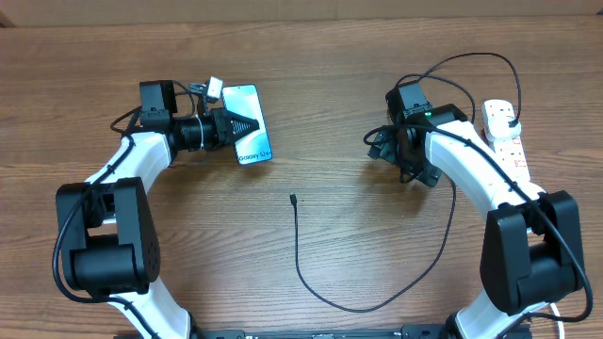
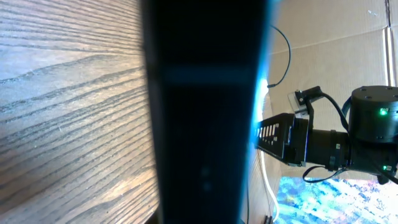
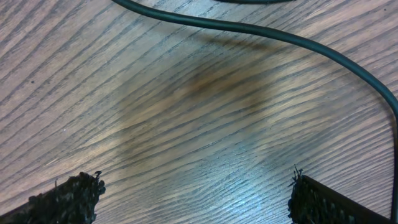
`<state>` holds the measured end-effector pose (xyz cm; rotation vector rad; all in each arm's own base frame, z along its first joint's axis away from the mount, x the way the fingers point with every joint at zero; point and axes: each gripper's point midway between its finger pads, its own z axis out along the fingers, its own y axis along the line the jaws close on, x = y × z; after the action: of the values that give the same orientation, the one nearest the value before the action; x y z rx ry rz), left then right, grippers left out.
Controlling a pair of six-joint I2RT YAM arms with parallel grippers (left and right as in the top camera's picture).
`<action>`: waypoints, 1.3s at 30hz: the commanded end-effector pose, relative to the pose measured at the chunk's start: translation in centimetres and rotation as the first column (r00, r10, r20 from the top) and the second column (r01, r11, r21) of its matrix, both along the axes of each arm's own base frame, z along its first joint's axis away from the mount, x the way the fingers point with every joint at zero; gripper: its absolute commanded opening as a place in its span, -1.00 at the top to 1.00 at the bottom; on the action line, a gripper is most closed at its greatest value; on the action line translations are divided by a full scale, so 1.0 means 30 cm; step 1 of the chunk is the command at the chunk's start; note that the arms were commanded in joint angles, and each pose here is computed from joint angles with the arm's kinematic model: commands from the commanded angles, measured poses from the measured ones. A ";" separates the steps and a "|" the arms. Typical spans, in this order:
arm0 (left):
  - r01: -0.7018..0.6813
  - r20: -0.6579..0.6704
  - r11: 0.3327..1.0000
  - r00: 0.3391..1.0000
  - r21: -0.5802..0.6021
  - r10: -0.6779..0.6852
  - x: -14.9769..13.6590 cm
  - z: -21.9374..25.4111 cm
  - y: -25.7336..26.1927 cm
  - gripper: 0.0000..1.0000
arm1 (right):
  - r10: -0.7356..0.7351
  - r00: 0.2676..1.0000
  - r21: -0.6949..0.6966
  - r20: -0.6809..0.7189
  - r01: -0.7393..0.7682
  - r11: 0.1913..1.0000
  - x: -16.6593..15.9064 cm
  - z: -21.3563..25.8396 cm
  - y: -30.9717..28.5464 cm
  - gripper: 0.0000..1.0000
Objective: Plug charger to phone and switch on socket
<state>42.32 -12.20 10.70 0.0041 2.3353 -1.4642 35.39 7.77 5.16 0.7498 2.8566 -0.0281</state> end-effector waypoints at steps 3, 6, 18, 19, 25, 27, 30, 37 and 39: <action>0.023 0.024 1.000 0.999 -0.014 -0.023 -0.010 0.025 -0.012 0.91 | -0.006 0.999 0.011 0.036 0.006 1.000 0.011 0.038 0.000 -1.00; 0.023 0.024 1.000 0.999 -0.014 -0.023 -0.010 0.025 -0.012 0.91 | -0.006 0.999 0.011 0.036 0.006 1.000 0.011 0.038 0.000 -1.00; 0.024 0.024 1.000 0.999 -0.015 -0.024 -0.011 0.025 -0.014 0.92 | 0.042 0.994 0.289 0.101 -0.070 0.955 0.071 0.069 0.175 -1.00; 0.024 0.024 1.000 0.999 -0.015 -0.024 -0.011 0.025 -0.014 0.92 | 0.056 0.995 0.342 0.086 -0.082 0.936 0.058 0.074 0.206 -1.00; 0.023 0.024 1.000 0.999 -0.014 -0.023 -0.010 0.024 -0.013 0.91 | 0.081 0.994 0.429 0.079 -0.107 0.897 0.047 0.091 0.261 -1.00; 0.022 0.024 1.000 0.999 -0.011 -0.021 -0.009 0.023 -0.012 0.92 | 0.081 0.994 0.429 0.078 -0.107 0.897 0.046 0.091 0.261 -0.57; 0.022 0.024 1.000 0.999 -0.011 -0.021 -0.009 0.023 -0.012 0.91 | 0.088 0.995 0.425 0.050 -0.101 0.899 0.022 0.084 0.263 0.89; 0.020 0.024 1.000 1.000 -0.008 -0.020 -0.008 0.022 -0.011 0.92 | 0.233 0.970 0.402 0.074 -0.243 0.883 -0.015 0.081 0.323 0.93; 0.019 0.024 1.000 1.000 -0.008 -0.019 -0.008 0.022 -0.010 0.91 | 0.271 0.959 0.398 0.081 -0.281 0.873 -0.031 0.082 0.358 0.92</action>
<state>42.35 -12.14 10.59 -0.0013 2.3407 -1.4565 34.97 16.80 6.34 0.5416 2.9632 0.5935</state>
